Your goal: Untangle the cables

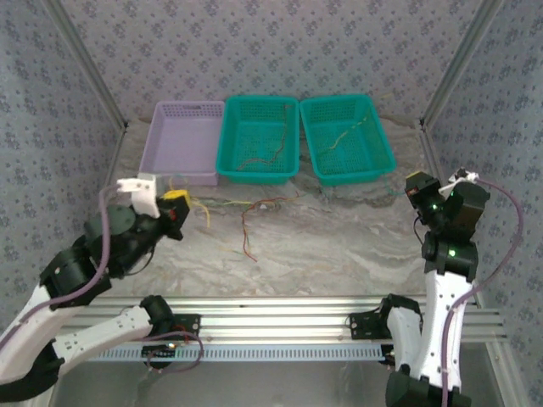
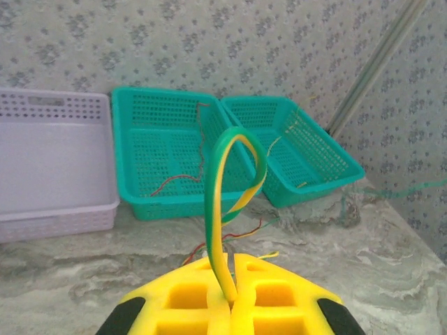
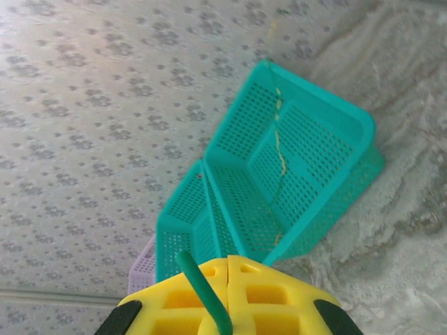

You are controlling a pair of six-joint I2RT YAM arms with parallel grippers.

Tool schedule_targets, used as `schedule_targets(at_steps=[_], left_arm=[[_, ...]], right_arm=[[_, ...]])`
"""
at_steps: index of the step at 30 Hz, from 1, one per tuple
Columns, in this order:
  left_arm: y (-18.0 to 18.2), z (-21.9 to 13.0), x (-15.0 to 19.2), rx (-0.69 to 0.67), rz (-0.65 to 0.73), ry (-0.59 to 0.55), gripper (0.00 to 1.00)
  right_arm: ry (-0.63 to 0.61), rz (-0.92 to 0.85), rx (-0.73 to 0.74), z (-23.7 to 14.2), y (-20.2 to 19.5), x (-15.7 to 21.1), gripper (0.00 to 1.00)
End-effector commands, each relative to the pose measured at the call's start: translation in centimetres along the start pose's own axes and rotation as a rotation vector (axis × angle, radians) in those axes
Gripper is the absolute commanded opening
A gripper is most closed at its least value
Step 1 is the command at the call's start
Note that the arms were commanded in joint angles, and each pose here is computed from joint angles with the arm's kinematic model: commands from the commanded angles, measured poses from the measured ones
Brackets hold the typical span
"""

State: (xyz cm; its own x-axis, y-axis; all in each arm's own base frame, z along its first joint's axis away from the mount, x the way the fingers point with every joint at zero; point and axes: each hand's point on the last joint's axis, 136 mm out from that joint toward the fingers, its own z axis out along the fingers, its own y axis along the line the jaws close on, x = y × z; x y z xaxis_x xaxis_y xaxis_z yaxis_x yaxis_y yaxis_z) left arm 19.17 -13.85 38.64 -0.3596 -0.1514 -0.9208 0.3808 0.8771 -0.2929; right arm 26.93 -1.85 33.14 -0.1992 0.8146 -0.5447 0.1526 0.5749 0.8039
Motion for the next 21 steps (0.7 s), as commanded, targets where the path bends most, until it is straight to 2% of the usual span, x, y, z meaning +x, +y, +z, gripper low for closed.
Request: schedule_targets(at_steps=[1, 6, 10, 16, 18, 21], left_arm=[[-3.9, 1.8, -3.2, 0.111, 0.026, -0.059, 0.00], [-7.7, 7.2, -5.8, 0.157, 0.101, -0.055, 0.00], [-9.7, 14.1, -8.0, 0.209, 0.076, -0.029, 0.00], [-14.2, 24.3, -11.8, 0.261, 0.150, 0.003, 0.00], [-15.1, 27.7, -12.2, 0.256, 0.178, 0.012, 0.00], [-14.2, 32.1, -12.6, 0.258, 0.103, -0.049, 0.00]], right_arm=[[-0.053, -0.064, 0.054, -2.4, -0.5, 0.3, 0.00], [-0.106, -0.113, 0.046, -4.7, -0.9, 1.2, 0.00], [-0.090, -0.144, 0.026, -6.4, -0.5, 2.3, 0.00], [-0.089, -0.169, -0.063, -9.2, 0.7, 3.6, 0.00], [-0.127, -0.186, -0.055, -10.7, 0.5, 3.4, 0.00], [-0.155, -0.197, -0.043, -12.2, 0.2, 3.3, 0.00]])
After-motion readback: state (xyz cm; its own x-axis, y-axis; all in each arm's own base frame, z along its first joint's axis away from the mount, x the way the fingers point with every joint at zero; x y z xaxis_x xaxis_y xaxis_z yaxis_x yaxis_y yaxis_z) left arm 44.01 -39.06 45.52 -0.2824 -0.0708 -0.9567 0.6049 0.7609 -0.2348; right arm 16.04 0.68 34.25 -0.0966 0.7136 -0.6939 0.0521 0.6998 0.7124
